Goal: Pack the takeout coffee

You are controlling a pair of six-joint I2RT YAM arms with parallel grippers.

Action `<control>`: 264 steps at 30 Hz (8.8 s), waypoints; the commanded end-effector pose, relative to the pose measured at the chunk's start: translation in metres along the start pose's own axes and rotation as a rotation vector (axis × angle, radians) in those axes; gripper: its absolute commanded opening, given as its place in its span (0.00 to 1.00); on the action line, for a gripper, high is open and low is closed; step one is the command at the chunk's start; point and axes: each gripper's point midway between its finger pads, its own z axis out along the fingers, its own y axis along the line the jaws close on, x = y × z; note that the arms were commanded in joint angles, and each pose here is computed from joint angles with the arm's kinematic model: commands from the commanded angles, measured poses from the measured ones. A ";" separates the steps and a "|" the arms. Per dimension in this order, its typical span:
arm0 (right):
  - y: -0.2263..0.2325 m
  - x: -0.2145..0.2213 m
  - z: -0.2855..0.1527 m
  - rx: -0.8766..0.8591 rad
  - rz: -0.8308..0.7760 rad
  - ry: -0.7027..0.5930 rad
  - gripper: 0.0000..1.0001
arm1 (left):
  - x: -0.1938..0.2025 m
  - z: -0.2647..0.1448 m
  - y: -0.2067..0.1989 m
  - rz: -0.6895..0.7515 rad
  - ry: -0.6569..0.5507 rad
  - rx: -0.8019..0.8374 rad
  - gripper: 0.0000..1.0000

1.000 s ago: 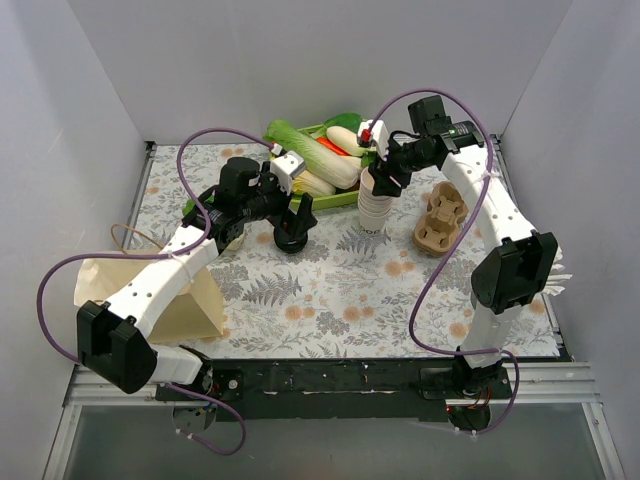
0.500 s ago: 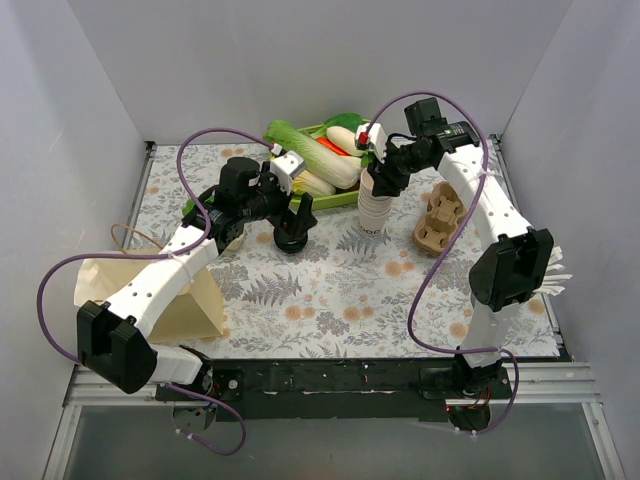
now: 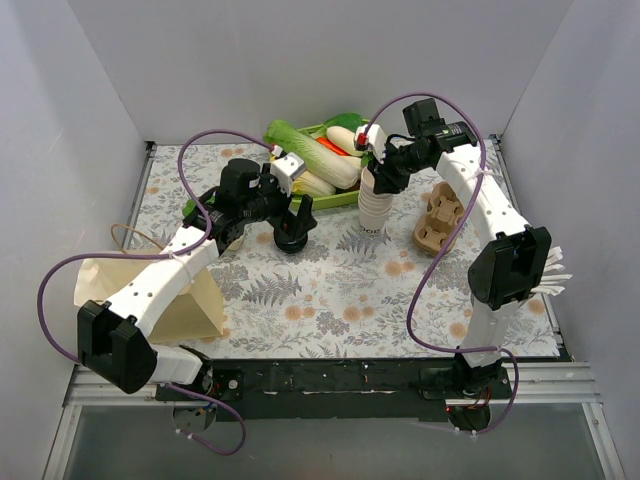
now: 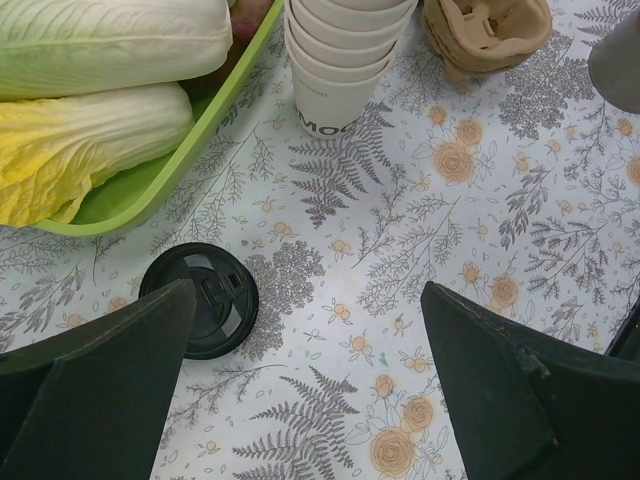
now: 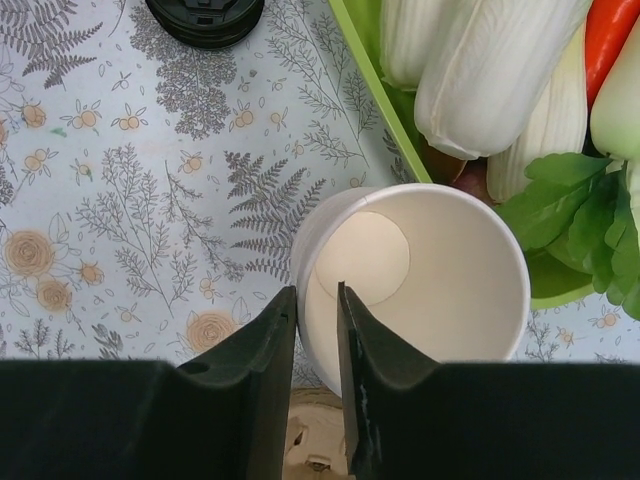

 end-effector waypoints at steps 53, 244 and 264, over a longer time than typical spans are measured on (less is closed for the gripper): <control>-0.033 -0.015 -0.034 0.303 -0.042 -0.030 0.01 | -0.083 0.170 0.004 -0.665 -0.308 0.355 0.98; -0.043 -0.065 -0.099 0.660 0.006 -0.332 0.01 | -0.025 0.200 -0.020 -0.673 -0.174 0.214 0.98; -0.031 -0.049 -0.101 0.683 -0.016 -0.316 0.01 | -0.070 0.172 -0.033 -0.438 -0.269 0.267 0.98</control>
